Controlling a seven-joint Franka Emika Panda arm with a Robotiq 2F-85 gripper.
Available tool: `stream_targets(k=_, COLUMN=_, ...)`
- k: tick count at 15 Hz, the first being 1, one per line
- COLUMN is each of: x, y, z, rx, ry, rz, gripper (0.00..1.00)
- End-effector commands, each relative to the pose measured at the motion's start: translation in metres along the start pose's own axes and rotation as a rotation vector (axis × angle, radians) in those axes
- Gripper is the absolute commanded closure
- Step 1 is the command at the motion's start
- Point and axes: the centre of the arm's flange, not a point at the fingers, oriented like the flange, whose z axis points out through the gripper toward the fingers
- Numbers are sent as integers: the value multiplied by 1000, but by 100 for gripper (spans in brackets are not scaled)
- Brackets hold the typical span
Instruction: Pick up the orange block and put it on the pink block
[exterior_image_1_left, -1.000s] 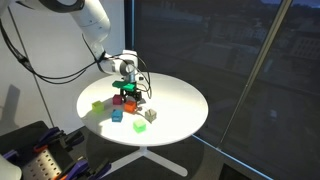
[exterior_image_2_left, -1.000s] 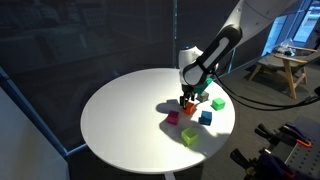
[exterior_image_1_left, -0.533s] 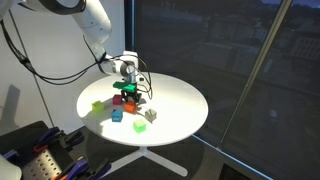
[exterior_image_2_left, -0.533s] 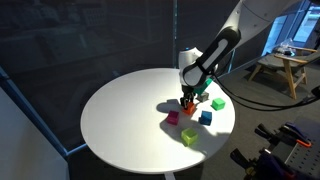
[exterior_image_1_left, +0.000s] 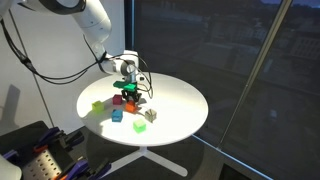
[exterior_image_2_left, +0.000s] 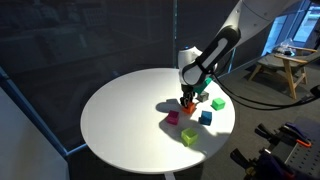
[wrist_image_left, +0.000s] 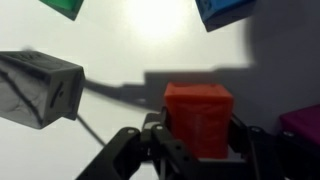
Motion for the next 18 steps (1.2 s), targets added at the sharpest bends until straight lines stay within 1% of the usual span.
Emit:
stream_targets(k=1, x=-1, y=3, z=-24, rx=-5, ry=-10, rz=-12, gripper=74)
stream_targets(k=12, x=-18, y=-2, z=-91, rx=-10, ry=-26, rz=-23, gripper=75)
stream_targets(k=15, x=-25, y=-10, z=-106, rx=-10, ry=-10, rz=-53, gripper=75)
stream_targets(k=18, x=-32, y=-21, z=-117, rx=-17, ry=12, rz=-132, gripper=75)
